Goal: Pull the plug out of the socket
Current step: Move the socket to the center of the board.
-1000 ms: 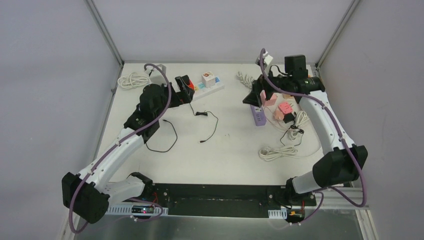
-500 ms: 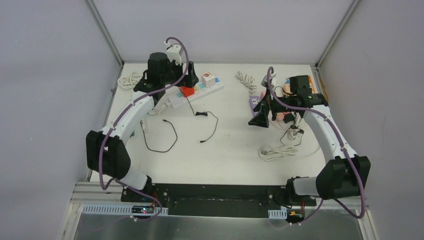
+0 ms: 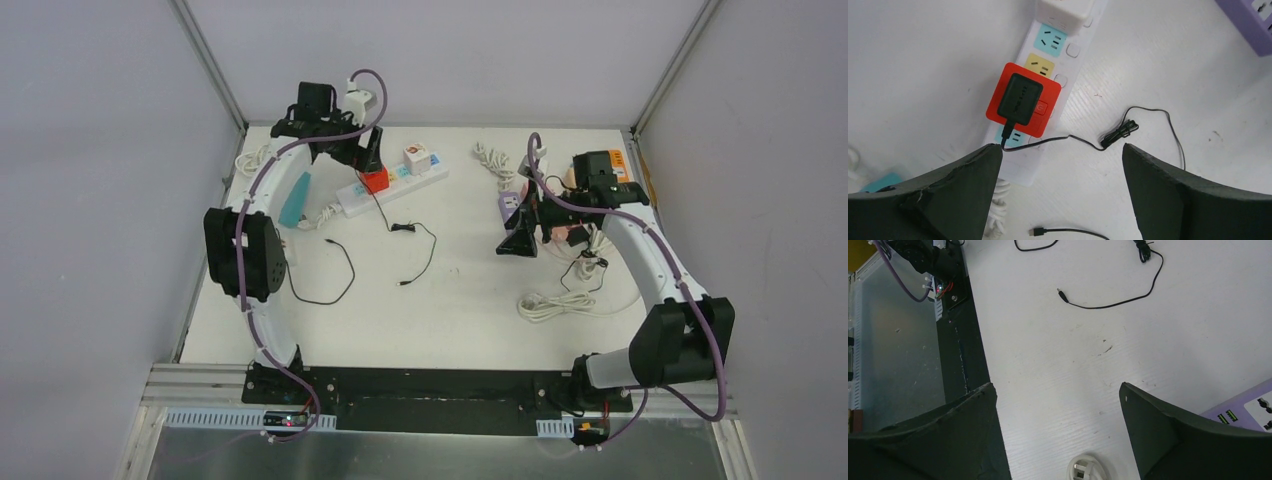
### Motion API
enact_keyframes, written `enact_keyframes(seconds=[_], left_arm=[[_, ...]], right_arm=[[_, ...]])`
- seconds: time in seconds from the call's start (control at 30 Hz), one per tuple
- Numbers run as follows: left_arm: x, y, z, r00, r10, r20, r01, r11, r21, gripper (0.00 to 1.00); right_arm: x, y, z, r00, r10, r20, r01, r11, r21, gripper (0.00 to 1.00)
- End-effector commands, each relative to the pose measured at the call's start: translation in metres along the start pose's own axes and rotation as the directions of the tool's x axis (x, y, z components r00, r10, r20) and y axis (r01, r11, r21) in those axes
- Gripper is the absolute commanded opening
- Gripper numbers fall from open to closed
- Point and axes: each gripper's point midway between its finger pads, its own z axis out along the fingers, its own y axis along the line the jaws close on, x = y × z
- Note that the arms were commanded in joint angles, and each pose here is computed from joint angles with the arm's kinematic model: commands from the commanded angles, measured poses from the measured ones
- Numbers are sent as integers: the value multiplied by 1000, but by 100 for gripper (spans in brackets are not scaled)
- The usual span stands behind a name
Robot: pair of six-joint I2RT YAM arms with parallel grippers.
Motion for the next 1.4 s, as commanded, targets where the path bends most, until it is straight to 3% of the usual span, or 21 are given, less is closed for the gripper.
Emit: enact_keyframes(seconds=[0.0,0.53,0.93,1.27,1.37], left_arm=[[-6,-1,7,983,185,5,-184,980,73,92],[28,21,61,972,230,-50,-222,966,130,88],[58,15,78,964,253,-85,-234,955,184,76],[67,-15,80,956,275,-98,-245,939,242,54],[66,-22,77,955,279,-102,-247,937,246,36]], right_arm=[[-16,3,-3,998,-60,33,61,998,-31,96],[-8,0,0,999,-46,-2,46,997,-55,96],[-4,1,2,999,-35,-24,33,997,-73,96],[-5,3,1,999,-35,-29,33,997,-74,96],[-6,4,0,999,-37,-28,35,996,-76,96]])
